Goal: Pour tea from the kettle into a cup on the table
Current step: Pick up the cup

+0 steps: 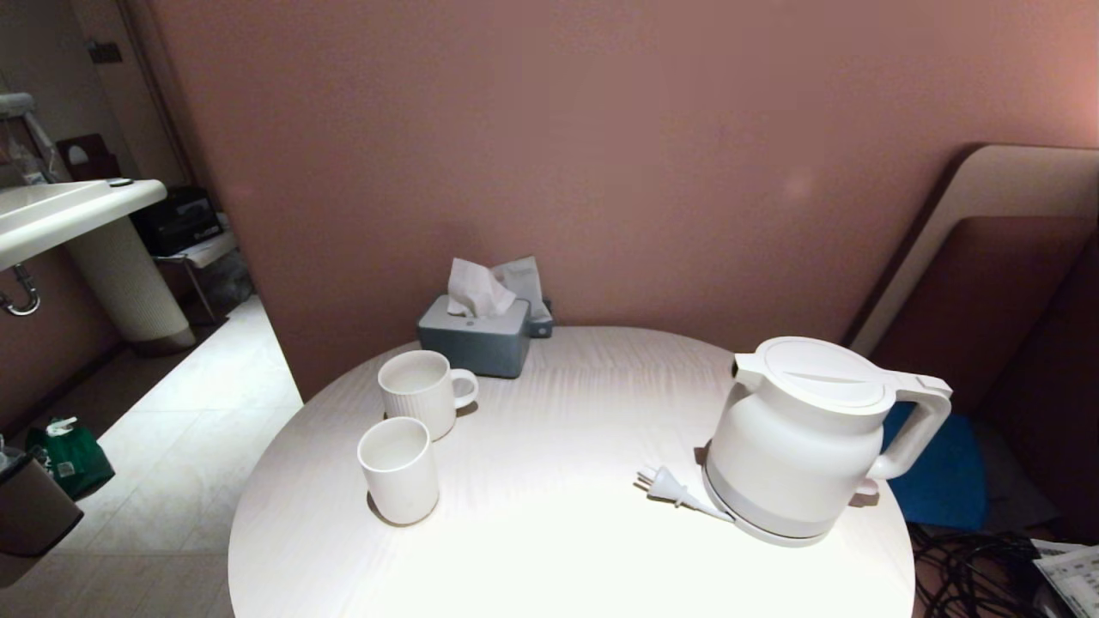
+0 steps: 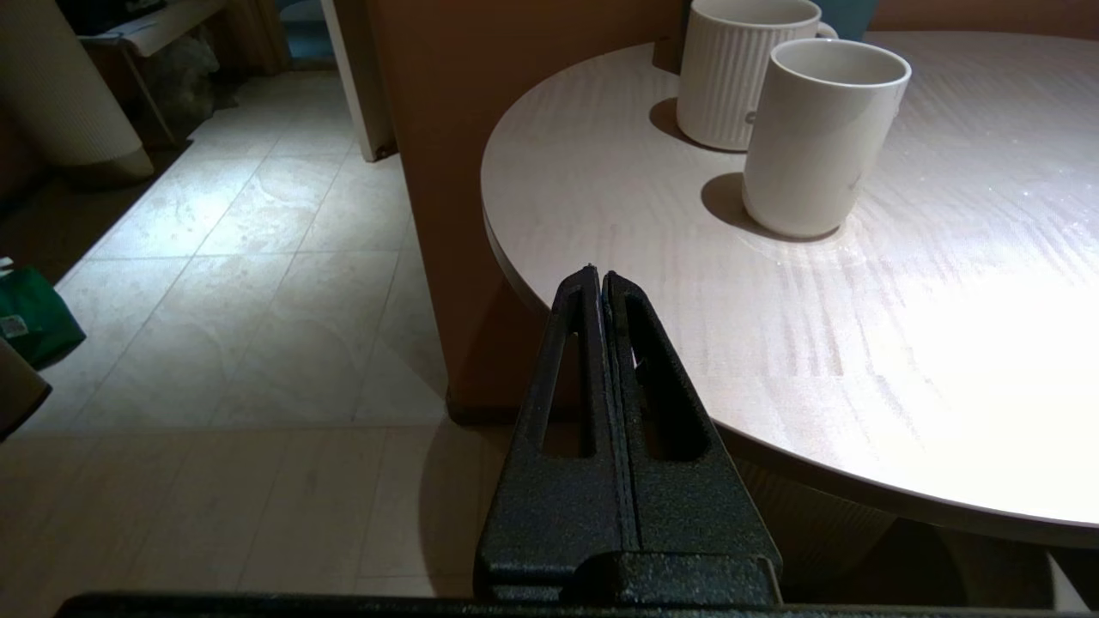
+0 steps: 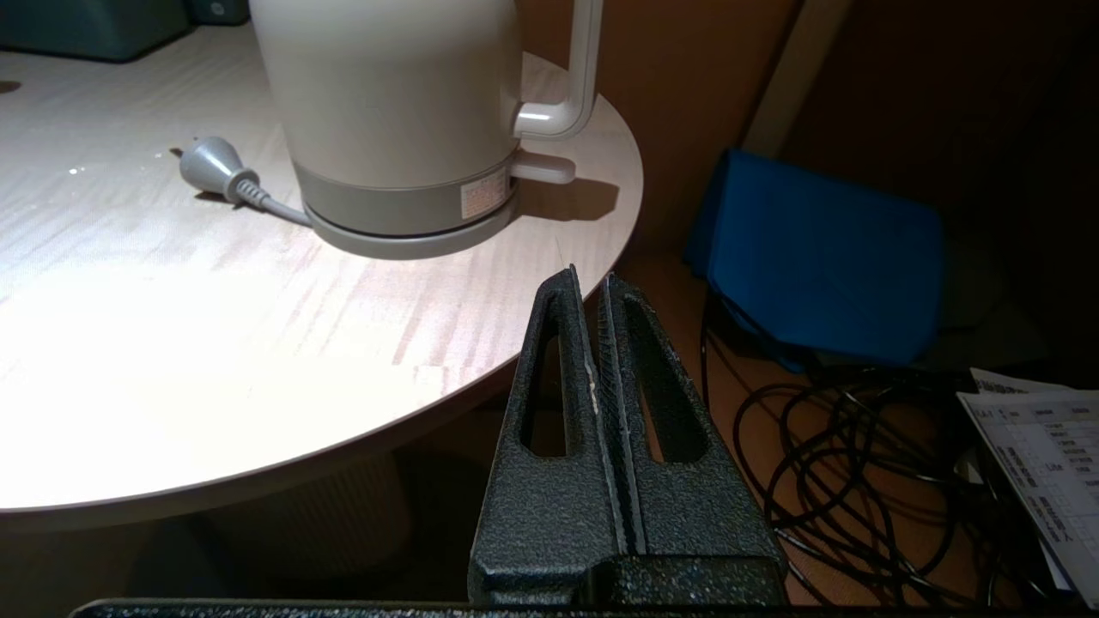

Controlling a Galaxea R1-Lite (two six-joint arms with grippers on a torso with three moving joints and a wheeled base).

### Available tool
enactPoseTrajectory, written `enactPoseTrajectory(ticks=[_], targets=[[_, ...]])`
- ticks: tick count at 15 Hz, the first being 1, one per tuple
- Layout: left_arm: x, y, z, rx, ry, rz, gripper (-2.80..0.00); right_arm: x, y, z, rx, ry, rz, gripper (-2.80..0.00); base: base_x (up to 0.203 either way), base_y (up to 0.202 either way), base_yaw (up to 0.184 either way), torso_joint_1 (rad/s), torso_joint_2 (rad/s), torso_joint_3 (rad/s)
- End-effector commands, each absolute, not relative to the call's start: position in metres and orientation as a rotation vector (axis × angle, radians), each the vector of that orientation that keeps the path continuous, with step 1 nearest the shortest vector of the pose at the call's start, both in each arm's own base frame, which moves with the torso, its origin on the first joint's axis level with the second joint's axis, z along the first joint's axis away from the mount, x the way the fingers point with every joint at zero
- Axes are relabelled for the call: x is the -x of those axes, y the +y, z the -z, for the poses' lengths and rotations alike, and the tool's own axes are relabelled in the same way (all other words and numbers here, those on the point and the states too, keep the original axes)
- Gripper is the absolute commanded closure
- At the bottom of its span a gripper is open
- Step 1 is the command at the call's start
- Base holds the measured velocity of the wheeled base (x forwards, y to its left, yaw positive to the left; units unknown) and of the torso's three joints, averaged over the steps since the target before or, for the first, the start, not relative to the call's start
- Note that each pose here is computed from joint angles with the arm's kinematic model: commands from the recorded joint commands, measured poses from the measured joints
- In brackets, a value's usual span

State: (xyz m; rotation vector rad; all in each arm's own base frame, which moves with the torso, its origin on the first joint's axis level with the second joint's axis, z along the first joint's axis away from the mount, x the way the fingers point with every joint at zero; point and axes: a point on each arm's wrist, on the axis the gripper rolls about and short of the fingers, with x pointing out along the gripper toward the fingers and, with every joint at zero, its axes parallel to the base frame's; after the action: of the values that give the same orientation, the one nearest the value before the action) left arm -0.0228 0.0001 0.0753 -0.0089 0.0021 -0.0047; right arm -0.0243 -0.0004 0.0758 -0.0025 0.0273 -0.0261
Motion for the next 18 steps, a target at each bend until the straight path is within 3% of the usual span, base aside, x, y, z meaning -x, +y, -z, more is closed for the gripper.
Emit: enactPoseTrajectory(ticks=[1,18], targets=[[0.0227,0.0001,-0.0754,0.009,0.003,0.005,0.00,0.0243,-0.0004,-0.0759,0.002,0.028,0.026,0.00,0.000,0.000,0.000,0.000,0.00,0.000],[0.0227,0.0001,-0.0754,0.009,0.003,0.003,0.00,0.0243,-0.0004,-0.0758,0.003,0.028,0.026,0.00,0.000,0.000,0.000,0.000,0.00,0.000]])
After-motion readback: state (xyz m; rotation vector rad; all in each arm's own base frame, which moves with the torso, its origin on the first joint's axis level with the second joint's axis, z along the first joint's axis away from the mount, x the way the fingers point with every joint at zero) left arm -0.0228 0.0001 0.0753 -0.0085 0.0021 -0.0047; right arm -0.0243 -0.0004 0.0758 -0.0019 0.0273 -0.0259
